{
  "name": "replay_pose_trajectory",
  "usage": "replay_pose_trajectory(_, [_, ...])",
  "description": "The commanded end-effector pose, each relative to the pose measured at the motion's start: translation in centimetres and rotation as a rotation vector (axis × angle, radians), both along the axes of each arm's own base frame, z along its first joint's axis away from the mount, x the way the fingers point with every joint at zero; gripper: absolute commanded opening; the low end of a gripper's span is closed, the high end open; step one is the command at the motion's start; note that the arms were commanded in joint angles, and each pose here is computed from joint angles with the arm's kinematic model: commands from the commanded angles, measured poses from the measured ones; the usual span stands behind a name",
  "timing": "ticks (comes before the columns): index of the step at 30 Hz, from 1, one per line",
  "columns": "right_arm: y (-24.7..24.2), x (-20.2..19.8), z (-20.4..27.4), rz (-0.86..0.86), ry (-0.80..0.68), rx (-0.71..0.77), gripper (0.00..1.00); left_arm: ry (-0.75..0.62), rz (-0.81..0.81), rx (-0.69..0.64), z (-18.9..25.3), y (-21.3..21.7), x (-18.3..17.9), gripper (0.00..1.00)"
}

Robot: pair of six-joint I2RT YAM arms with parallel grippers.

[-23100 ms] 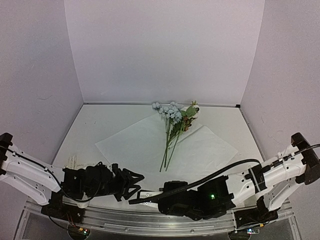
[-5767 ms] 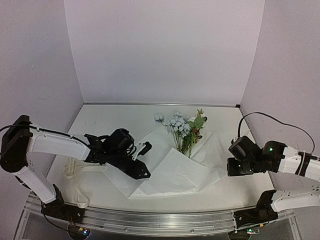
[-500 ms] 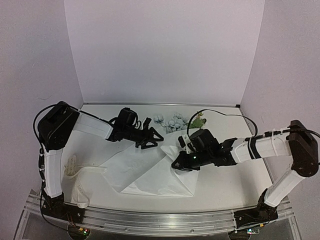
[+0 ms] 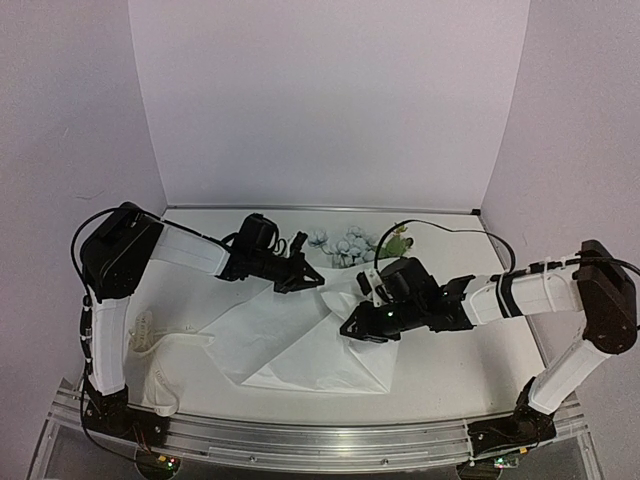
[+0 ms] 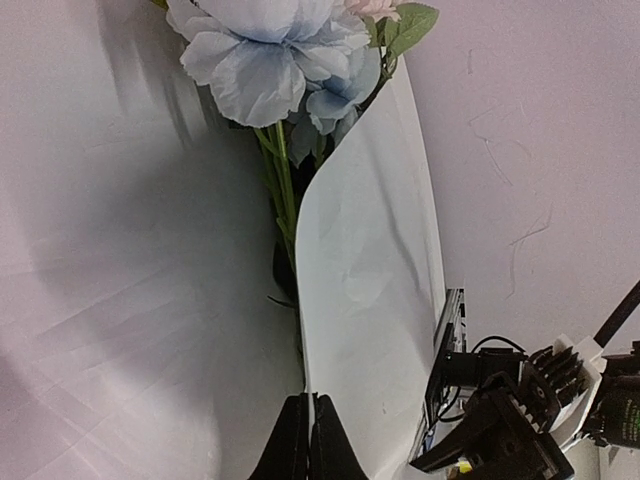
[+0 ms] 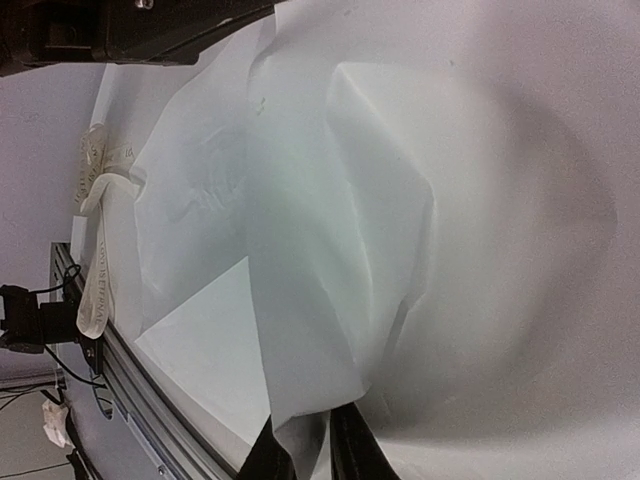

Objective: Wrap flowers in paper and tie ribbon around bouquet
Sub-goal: Press the fold line on the 2/3-folded wrapping paper.

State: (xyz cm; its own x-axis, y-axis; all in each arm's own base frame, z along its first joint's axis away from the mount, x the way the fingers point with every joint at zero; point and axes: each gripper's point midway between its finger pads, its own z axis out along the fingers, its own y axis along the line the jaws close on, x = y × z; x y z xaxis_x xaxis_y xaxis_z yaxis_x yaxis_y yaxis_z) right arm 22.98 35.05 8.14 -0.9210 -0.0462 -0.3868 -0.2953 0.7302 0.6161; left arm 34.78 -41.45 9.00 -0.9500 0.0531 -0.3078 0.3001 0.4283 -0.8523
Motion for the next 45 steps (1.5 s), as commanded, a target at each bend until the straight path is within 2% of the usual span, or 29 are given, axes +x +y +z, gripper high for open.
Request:
replay_pose_trajectory(1, [-0.1, 0.4, 1.5, -0.016, -0.034, 0.038, 0.36, -0.06, -0.019, -0.02, 1.4, -0.5, 0.7, 0.0])
replay_pose_trajectory(4, [-0.5, 0.2, 1.6, -0.022, -0.042, 0.035, 0.58, -0.073, -0.025, -0.017, 1.6, -0.5, 0.7, 0.0])
replay_pose_trajectory(7, [-1.6, 0.1, 1.6, -0.044, -0.067, 0.02, 0.74, -0.075, -0.028, -0.009, 1.5, -0.5, 0.8, 0.0])
replay_pose_trajectory(9, [-2.9, -0.1, 1.6, -0.064, -0.088, -0.001, 0.8, -0.077, -0.029, -0.003, 1.4, -0.5, 0.8, 0.0])
replay_pose_trajectory(12, [-5.2, -0.5, 0.8, -0.11, -0.108, -0.047, 0.81, -0.079, -0.028, 0.008, 1.3, -0.3, 0.8, 0.0])
replay_pose_trajectory(14, [-6.4, -0.8, 0.2, -0.129, -0.116, -0.073, 0.77, -0.084, -0.028, 0.013, 1.3, -0.3, 0.8, 0.0])
replay_pose_trajectory(19, [-7.1, -2.2, -1.5, -0.115, -0.063, -0.099, 0.52, -0.105, -0.02, 0.044, 1.3, 0.0, 1.0, 0.0])
replay_pose_trajectory(27, [-6.6, -4.2, -3.2, -0.082, -0.055, -0.125, 0.29, -0.123, -0.015, 0.096, 0.6, 0.4, 1.4, 0.0])
replay_pose_trajectory(35, [-6.9, -6.4, -6.3, -0.054, -0.021, -0.209, 0.19, -0.133, -0.005, 0.13, 0.4, 0.8, 1.8, 0.0])
replay_pose_trajectory(43, [-7.0, -7.0, -8.0, -0.036, 0.0, -0.261, 0.16, -0.138, 0.022, 0.175, 0.2, 1.2, 2.3, 0.01])
replay_pose_trajectory(45, [-7.1, -7.2, -8.4, -0.037, 0.005, -0.273, 0.16, -0.144, 0.035, 0.188, 0.3, 1.4, 2.5, 0.08])
